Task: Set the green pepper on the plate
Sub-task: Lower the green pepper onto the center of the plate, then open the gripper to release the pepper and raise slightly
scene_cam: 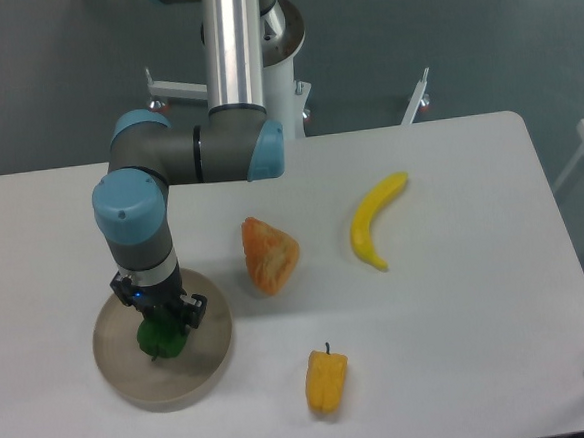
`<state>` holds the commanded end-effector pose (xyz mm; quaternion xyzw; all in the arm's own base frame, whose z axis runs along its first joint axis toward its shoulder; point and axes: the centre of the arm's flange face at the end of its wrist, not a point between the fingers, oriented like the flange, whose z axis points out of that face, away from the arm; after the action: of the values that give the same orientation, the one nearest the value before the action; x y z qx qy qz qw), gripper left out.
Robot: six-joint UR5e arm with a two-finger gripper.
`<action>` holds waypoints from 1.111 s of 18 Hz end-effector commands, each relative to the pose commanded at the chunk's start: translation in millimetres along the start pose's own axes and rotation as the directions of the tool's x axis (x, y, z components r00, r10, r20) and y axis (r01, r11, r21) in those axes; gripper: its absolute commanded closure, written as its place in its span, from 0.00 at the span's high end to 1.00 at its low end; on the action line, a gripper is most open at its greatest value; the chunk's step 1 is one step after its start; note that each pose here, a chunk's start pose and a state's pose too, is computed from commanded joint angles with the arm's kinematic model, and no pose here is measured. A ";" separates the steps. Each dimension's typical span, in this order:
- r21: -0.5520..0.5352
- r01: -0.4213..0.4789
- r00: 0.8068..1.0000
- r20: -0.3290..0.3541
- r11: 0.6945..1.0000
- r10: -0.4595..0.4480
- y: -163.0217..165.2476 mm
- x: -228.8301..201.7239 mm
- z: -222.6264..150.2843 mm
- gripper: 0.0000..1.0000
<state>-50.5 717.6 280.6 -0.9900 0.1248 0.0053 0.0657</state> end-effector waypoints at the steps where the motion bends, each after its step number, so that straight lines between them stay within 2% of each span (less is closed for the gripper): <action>1: 0.001 -0.023 1.000 -0.001 1.000 0.023 0.8 0.6 -0.8 0.27; 4: -0.001 -0.055 0.998 -0.001 0.998 0.055 0.3 0.1 1.6 0.27; 17: -0.018 -0.055 0.998 -0.012 0.998 0.055 2.7 3.4 13.4 0.28; 20: -0.024 -0.056 0.998 -0.016 0.998 0.056 4.8 4.4 16.7 0.33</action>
<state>-47.4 714.1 263.3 -0.9869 0.1528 0.0011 0.0522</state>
